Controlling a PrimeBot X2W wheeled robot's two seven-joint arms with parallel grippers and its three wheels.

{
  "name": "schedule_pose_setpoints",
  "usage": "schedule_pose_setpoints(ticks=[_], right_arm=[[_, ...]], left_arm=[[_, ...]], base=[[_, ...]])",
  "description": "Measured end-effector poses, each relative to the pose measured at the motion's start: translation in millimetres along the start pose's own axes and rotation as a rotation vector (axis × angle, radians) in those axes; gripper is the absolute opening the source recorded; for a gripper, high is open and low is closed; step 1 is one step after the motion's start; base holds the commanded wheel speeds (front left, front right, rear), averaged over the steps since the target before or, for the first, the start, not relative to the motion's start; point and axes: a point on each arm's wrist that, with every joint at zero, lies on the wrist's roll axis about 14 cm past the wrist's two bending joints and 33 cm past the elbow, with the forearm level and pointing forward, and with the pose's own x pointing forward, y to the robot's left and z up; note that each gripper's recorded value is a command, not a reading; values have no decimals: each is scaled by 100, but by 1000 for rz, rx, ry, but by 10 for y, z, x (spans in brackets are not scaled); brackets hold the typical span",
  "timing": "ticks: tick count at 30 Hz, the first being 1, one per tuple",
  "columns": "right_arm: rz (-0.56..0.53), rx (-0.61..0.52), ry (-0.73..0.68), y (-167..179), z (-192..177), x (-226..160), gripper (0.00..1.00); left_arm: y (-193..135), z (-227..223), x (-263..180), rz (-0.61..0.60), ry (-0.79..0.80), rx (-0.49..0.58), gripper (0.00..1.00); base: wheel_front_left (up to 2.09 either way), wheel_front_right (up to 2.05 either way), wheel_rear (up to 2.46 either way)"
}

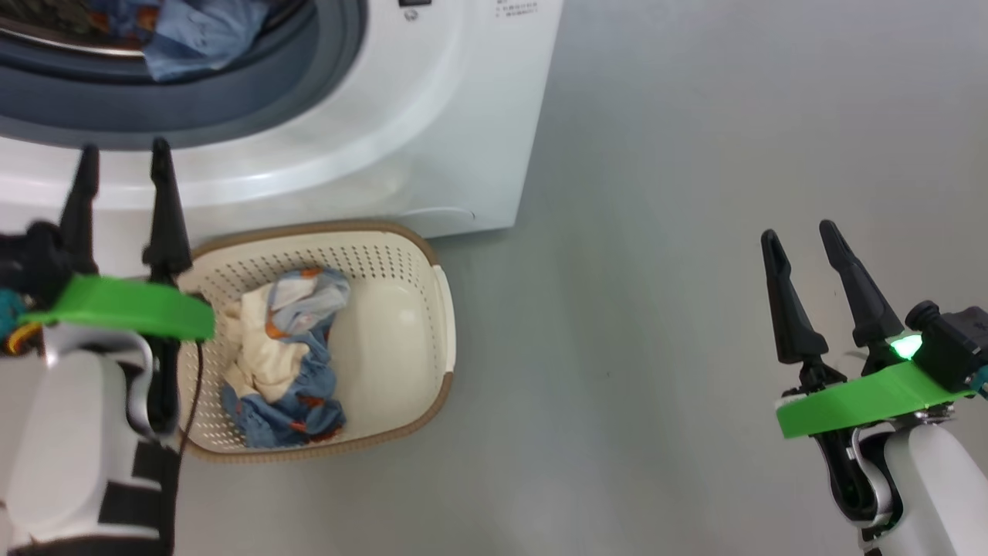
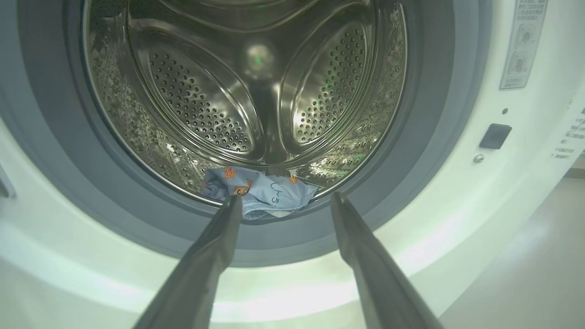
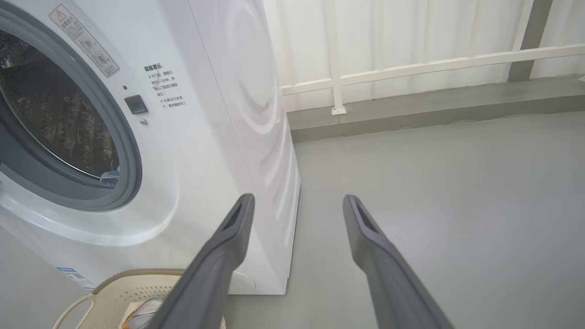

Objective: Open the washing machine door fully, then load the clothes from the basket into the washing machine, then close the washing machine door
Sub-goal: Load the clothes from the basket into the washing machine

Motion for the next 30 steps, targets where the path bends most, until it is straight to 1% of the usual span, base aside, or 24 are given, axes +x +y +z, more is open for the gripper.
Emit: schedule_pose_setpoints(ticks=[6,19,30], right_arm=[[13,-8,-13,44,97,-140,100],[31,-6,-18,134,172,-496,100],[52,-5,-25,217,205,-673,100]], left_arm=[[18,9,-397,23,12,4,100],[72,143,-1175,63,-5,25,100],[163,244,-1660,104,-34,51,100]], base=[[0,0,0],[0,0,0],[0,0,0]])
